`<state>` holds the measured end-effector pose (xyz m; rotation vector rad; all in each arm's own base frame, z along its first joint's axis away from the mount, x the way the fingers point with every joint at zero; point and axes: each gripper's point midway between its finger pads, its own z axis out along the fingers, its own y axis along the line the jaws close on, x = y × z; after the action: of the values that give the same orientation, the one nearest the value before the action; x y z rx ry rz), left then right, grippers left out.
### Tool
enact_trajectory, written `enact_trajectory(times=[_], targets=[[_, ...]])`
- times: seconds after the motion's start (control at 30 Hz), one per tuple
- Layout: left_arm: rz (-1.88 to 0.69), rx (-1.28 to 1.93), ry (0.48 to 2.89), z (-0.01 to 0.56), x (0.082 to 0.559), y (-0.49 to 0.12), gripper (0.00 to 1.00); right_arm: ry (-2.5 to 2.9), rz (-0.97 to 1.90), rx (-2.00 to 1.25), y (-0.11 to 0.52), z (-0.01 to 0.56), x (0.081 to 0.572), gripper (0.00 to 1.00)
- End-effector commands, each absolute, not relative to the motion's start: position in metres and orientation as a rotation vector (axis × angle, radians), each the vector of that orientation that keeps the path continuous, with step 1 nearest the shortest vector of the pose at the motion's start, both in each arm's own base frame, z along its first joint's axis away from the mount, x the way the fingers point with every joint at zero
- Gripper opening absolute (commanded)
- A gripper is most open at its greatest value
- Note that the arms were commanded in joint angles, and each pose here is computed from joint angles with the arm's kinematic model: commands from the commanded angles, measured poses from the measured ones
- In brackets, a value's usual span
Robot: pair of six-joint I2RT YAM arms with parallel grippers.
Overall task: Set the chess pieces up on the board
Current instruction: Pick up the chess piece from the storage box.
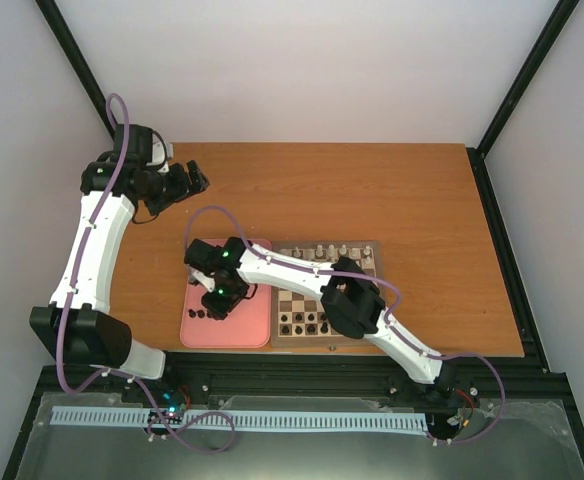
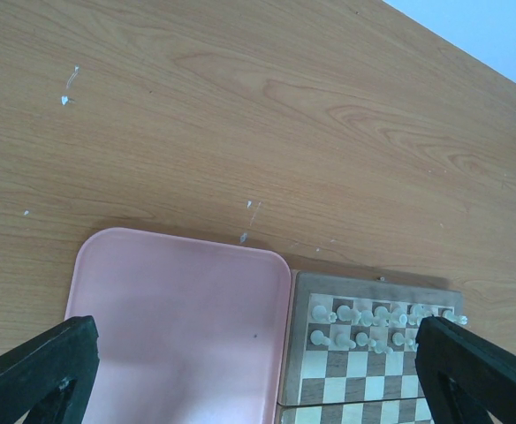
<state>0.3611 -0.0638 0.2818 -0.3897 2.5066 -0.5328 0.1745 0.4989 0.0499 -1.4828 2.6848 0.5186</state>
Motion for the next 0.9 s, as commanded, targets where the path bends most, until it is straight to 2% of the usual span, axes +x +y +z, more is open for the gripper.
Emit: enact_trajectory(times=[0.0, 0.3, 0.53, 0.67, 0.7, 0.87], targets=[[-0.550, -0.359, 2.477, 0.292, 0.359, -0.068, 1.00, 2.661, 0.516, -1.497, 0.505, 0.051, 0.179, 0.45], [-0.546, -0.362, 2.479, 0.291, 0.360, -0.067, 1.00, 2.673, 0.501, -1.490, 0.503, 0.046, 0.185, 0.29], [-0.549, -0.362, 2.479, 0.292, 0.361, -0.068, 1.00, 2.683, 0.502, -1.494, 0.503, 0.042, 0.184, 0.26], [-0.550, -0.361, 2.482, 0.291, 0.360, -0.068, 1.00, 2.693, 0.480, -1.480, 0.501, 0.041, 0.187, 0.06], [-0.551, -0.362, 2.481, 0.291, 0.360, -0.068, 1.00, 2.696, 0.471, -1.475, 0.500, 0.041, 0.187, 0.03], [-0.550, -0.361, 2.477, 0.292, 0.360, -0.067, 1.00, 2.676, 0.377, -1.422, 0.490, 0.055, 0.198, 0.03]])
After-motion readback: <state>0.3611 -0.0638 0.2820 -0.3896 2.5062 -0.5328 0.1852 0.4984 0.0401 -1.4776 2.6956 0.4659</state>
